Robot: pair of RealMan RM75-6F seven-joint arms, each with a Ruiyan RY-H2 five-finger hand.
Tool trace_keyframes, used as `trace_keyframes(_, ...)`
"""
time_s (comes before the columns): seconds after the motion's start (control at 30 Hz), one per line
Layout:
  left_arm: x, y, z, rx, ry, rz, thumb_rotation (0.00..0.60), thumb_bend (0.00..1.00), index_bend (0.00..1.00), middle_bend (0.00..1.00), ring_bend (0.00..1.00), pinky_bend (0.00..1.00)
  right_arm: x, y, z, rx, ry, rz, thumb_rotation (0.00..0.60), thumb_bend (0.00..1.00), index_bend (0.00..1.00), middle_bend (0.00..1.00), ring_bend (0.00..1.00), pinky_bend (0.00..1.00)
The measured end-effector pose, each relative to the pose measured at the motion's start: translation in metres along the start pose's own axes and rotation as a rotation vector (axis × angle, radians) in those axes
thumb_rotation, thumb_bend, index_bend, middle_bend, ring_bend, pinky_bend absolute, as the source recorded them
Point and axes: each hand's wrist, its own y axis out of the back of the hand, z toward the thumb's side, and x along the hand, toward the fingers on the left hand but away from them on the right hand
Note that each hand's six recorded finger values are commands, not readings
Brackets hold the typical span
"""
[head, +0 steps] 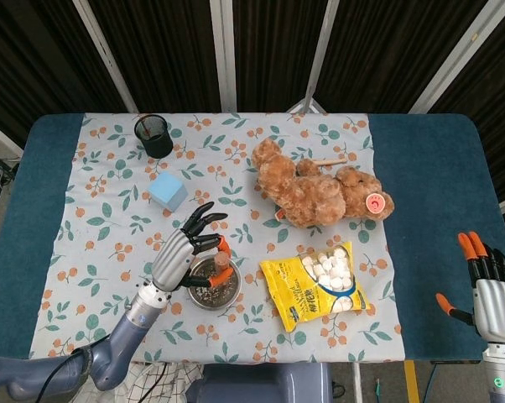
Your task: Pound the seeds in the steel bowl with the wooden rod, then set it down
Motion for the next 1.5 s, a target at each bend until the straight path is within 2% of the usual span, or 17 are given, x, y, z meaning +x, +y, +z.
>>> trace_keyframes(0.4,-0.015,-0.015,-0.020,0.020,0.049,-0.044,0.600,0.91,0.60,0.63,0.17,0.05,0.001,-0.001,-0.001,0.002,0.000,0.002,0.600,0.23,0.00,0.00,0.00,0.00)
trace_keyframes(0.67,-0.024,-0.022,-0.025,0.026,0.053,-0.065,0.600,0.91,0.60,0.63,0.17,0.05,0.000,0.000,0.000,0.001,0.000,0.000,0.600,0.23,0.00,0.00,0.00,0.00)
trace_keyframes(0.97,-0.015,-0.015,-0.017,0.014,0.026,-0.038,0.600,0.91,0.60,0.63,0.17,0.05,-0.001,0.000,0.000,0.001,-0.001,0.001,0.600,0.23,0.00,0.00,0.00,0.00)
trace_keyframes(1.27,0.001,0.001,-0.001,0.013,-0.017,0.008,0.600,0.91,0.60,0.63,0.17,0.05,0.000,0.000,0.000,0.000,-0.001,0.000,0.600,0.23,0.00,0.00,0.00,0.00)
trace_keyframes(1.5,0.001,0.002,-0.004,0.017,-0.009,-0.001,0.600,0.92,0.60,0.63,0.17,0.05,0.000,0.000,0.000,0.001,0.000,-0.002,0.600,0.23,0.00,0.00,0.00,0.00)
